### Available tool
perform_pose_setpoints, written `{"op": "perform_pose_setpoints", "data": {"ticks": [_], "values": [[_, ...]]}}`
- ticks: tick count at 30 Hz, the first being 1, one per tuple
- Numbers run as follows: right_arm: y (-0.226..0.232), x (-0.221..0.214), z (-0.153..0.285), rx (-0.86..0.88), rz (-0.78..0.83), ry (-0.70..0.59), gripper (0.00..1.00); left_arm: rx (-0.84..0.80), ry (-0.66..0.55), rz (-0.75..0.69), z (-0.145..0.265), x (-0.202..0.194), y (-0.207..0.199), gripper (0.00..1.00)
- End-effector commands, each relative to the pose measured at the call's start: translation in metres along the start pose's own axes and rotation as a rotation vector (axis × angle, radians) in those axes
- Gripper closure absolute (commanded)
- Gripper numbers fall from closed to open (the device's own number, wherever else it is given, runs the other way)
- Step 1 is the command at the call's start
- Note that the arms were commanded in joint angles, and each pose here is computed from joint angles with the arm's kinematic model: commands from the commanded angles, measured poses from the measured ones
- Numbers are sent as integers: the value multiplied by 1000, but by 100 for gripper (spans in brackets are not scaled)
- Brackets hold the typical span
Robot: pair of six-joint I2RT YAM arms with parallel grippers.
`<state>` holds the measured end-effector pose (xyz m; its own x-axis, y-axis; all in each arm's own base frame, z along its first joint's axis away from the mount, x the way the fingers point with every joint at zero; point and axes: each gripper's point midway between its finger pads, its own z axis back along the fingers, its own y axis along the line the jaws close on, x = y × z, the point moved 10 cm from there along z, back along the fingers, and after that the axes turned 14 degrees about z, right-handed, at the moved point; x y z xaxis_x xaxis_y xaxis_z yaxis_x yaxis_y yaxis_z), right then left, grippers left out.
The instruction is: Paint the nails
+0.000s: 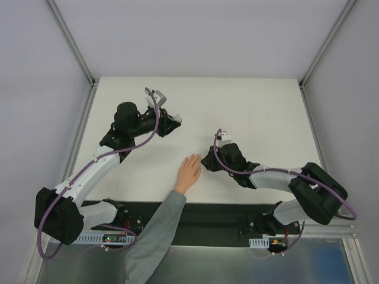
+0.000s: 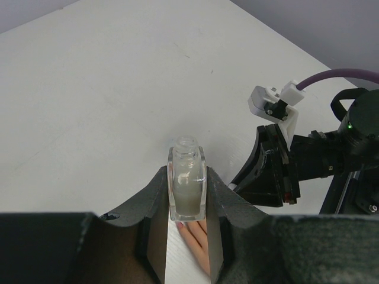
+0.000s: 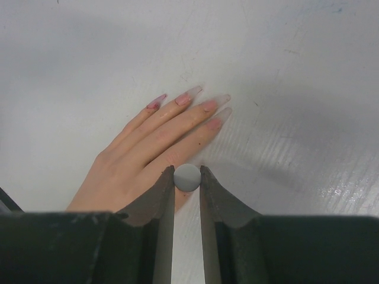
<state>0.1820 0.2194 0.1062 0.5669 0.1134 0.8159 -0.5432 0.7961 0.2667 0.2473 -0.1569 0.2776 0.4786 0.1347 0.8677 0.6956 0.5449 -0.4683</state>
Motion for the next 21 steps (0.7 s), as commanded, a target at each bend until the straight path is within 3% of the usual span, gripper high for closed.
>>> {"op": "perform_pose_setpoints", "data": {"ticks": [1, 21], "values": [[8, 14, -5, 37, 4, -41, 99, -71, -26, -34, -2, 8, -9, 100], [9, 10, 0, -16, -4, -25, 99, -80, -20, -30, -3, 8, -9, 100]]}}
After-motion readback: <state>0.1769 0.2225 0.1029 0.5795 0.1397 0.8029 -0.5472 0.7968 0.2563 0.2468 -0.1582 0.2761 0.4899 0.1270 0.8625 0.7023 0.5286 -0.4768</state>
